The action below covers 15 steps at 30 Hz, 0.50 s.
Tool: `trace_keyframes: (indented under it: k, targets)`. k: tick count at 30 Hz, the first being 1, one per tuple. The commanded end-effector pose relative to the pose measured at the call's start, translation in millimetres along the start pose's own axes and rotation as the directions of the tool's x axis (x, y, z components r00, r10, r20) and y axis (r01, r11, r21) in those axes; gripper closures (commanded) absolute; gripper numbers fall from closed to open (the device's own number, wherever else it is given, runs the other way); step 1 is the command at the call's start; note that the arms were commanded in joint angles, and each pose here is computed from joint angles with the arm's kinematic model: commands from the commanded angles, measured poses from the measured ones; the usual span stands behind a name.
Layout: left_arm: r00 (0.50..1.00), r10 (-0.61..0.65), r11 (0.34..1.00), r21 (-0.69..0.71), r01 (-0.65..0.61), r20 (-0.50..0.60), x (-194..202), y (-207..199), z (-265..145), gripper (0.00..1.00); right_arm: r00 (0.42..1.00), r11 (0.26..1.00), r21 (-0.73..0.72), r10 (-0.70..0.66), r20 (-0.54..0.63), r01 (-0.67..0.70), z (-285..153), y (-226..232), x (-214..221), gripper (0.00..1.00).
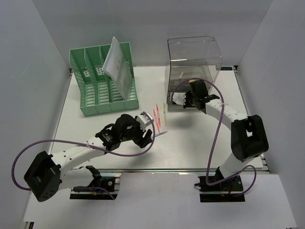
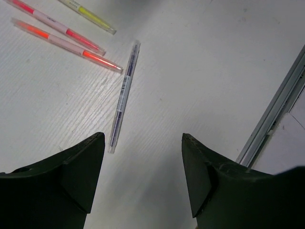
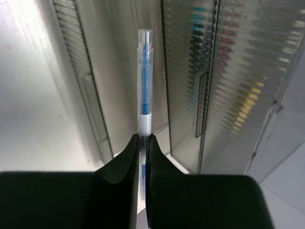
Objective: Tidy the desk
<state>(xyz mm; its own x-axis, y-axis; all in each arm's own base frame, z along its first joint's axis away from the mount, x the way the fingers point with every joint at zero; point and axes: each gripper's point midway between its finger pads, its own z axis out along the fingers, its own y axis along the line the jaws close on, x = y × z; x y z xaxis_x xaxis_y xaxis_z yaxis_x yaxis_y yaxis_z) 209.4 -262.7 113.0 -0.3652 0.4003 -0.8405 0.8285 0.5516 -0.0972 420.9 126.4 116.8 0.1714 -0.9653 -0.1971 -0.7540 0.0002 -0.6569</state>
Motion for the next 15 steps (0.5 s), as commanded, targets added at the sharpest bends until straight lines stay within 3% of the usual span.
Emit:
trace_keyframes:
  k: [1, 7, 9, 10, 15]
  targets:
    - [0.999, 0.004, 1.000, -0.013, -0.003, 0.043, -15.6, -0.3, -0.8, 0.24, 0.999, 0.992, 0.117, -0.047, 0.011, 0.045, -0.5, -44.8, -4.8, 1.00]
    - [0.999, -0.015, 1.000, -0.027, 0.016, 0.029, -13.0, -4.0, 3.2, 0.24, 0.999, 0.991, 0.119, -0.052, -0.005, 0.052, 18.3, -48.1, -2.0, 0.94]
    - [1.000, -0.014, 1.000, -0.026, 0.014, 0.019, -11.4, -6.1, 5.2, 0.24, 0.999, 0.994, 0.095, -0.048, -0.013, 0.049, 24.4, -41.5, 0.5, 0.74]
    - [1.000, -0.016, 0.999, -0.040, 0.016, 0.018, -11.3, -3.7, 6.0, 0.24, 0.999, 0.995, 0.086, -0.041, -0.016, 0.042, 25.4, -38.5, 2.1, 0.69]
    - [1.000, -0.018, 0.998, -0.068, 0.017, -0.007, -9.1, -2.1, 10.7, 0.25, 1.000, 0.996, 0.085, -0.009, 0.015, 0.008, 16.8, -34.2, -0.1, 0.68]
